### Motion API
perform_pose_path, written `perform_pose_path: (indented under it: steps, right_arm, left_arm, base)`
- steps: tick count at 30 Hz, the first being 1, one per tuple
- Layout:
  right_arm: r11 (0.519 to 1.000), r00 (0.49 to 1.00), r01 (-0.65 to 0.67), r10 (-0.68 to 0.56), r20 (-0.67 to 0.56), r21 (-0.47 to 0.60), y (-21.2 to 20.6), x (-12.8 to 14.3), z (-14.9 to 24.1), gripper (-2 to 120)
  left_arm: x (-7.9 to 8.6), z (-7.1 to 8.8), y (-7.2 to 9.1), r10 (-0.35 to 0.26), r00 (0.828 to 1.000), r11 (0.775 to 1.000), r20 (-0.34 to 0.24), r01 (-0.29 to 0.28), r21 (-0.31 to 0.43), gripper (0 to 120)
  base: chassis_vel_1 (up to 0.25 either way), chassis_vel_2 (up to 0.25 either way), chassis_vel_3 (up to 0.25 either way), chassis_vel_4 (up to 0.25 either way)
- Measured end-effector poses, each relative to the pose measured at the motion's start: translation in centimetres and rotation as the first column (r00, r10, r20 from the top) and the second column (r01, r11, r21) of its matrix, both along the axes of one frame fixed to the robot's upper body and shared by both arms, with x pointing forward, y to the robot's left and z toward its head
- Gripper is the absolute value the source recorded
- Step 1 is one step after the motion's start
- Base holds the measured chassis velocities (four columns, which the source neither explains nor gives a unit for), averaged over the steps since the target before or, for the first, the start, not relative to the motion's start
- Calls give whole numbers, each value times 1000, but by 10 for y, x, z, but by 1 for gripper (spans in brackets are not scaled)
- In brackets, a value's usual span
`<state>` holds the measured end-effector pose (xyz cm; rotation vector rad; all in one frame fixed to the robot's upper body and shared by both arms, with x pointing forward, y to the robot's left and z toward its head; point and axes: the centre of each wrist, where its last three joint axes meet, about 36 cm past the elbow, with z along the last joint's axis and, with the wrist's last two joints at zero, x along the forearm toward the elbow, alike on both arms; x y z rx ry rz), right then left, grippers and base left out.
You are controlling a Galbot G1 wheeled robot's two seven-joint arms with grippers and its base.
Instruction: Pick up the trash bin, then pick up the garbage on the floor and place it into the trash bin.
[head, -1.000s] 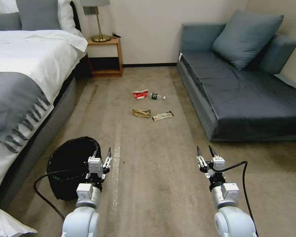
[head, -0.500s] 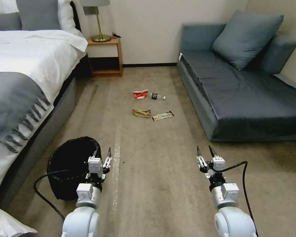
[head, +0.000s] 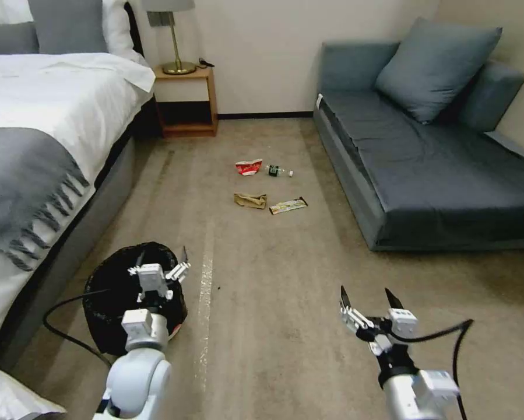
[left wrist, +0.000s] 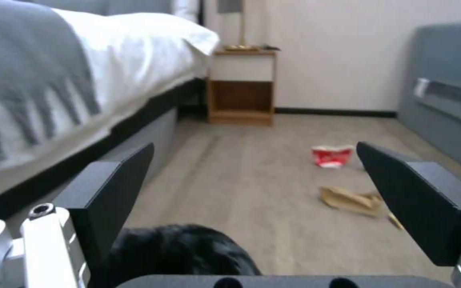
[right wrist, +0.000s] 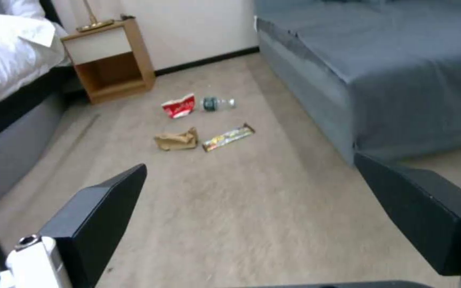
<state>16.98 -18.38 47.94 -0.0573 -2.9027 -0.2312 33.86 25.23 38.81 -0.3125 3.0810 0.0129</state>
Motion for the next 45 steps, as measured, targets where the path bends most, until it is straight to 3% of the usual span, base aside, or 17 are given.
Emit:
perform_pose_path:
  steps: [3, 8, 11, 19, 20, 22, 28, 32, 34, 37, 38, 42, 44, 45]
  right_arm:
    - [1000, 998, 19, -20, -63, -18, -8, -2, 7, 100]
    - [999, 999, 27, -28, -32, -26, -10, 3, 8, 100]
    - [999, 999, 31, -32, -12, -28, -10, 5, 8, 100]
    - [998, 999, 38, -38, 3, -46, -11, 8, 1, 100]
    - [998, 999, 39, -39, 3, -49, -11, 8, 1, 100]
    - [997, 999, 43, -43, 3, -57, -12, 9, -2, 100]
    - [997, 999, 44, -44, 4, -70, -13, 11, -7, 100]
    - [996, 999, 40, -40, 7, -80, -13, 15, -13, 100]
    - [996, 999, 39, -39, 8, -81, -13, 16, -14, 100]
    - [996, 999, 33, -32, 11, -88, -14, 18, -19, 100]
    - [996, 999, 33, -32, 11, -88, -14, 18, -19, 100]
    - [994, 999, 31, -30, 13, -107, -18, 21, -25, 100]
    - [994, 999, 31, -30, 13, -109, -18, 21, -25, 100]
    - [994, 999, 33, -31, 16, -108, -20, 22, -26, 100]
  left_arm:
    - [10, 7, 7, 62, 998, 998, 18, -61, -20, 94]
    - [22, 16, 15, 139, 990, 990, 32, -137, -43, 93]
    - [25, 18, 17, 155, 987, 987, 34, -153, -48, 92]
    - [24, 21, 19, 159, 987, 986, 36, -157, -47, 84]
    - [24, 24, 20, 157, 987, 987, 38, -155, -45, 84]
    - [15, 45, 28, 124, 991, 992, 59, -123, -12, 82]
    - [2, 56, 36, 92, 995, 995, 38, -93, 30, 82]
    - [-16, 66, 44, 69, 996, 994, -49, -65, 85, 88]
    - [-18, 66, 46, 71, 995, 993, -70, -65, 95, 93]
    - [-19, 71, 54, 108, 978, 987, -178, -85, 133, 100]
    - [-19, 71, 54, 108, 978, 987, -178, -85, 133, 100]
    - [-13, 86, 62, 174, 936, 978, -306, -128, 164, 100]
    - [-11, 88, 64, 184, 929, 977, -322, -137, 163, 100]
    - [-5, 90, 70, 212, 911, 973, -354, -163, 162, 100]
  base:
    - [0, 0, 0, 0]
    - [0, 0, 0, 0]
    - [0, 0, 0, 0]
    - [0, 0, 0, 0]
    - [0, 0, 0, 0]
    - [0, 0, 0, 0]
    - [0, 0, 0, 0]
    - [0, 0, 0, 0]
    - [0, 0, 0, 0]
    - [0, 0, 0, 0]
    - [0, 0, 0, 0]
    - [0, 0, 0, 0]
    - [0, 0, 0, 0]
    - [0, 0, 0, 0]
